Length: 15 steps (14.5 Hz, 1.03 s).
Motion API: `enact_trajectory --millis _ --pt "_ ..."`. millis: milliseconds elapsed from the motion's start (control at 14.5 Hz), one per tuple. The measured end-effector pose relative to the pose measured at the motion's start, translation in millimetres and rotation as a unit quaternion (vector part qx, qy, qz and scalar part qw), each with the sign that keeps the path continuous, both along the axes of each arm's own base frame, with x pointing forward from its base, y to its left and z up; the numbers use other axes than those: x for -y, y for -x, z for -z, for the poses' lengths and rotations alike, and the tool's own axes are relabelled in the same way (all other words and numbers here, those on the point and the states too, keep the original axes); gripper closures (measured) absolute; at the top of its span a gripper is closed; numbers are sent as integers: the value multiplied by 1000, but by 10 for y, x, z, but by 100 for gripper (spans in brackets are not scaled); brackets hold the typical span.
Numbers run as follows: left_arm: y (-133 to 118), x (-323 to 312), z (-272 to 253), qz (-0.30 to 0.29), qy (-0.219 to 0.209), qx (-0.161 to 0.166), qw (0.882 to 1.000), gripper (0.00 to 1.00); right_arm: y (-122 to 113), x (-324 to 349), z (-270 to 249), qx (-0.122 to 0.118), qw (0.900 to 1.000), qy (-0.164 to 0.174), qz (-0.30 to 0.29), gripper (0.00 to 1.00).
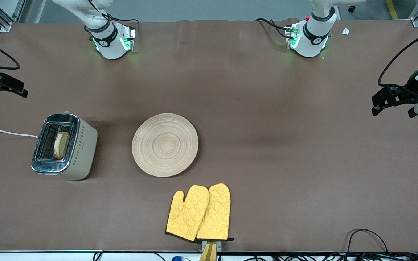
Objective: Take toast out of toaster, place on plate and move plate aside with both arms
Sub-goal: 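Move the right gripper toward the silver toaster, then lower the right gripper over the toaster and grasp the bread slice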
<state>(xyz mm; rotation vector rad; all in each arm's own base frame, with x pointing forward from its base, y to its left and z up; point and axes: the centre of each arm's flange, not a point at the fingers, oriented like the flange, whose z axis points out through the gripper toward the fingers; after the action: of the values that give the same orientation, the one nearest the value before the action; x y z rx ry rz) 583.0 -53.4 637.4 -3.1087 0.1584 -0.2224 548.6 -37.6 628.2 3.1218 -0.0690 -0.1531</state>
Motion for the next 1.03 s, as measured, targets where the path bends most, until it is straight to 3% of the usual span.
enact_trajectory --millis 619,1032 --pt "2 1 2 0 0 -1 1000 0 -14 7 73 -1 1000 0 0 0" --pt "5 1 5 0 0 -2 1000 0 -175 -7 880 9 1000 0 -4 0"
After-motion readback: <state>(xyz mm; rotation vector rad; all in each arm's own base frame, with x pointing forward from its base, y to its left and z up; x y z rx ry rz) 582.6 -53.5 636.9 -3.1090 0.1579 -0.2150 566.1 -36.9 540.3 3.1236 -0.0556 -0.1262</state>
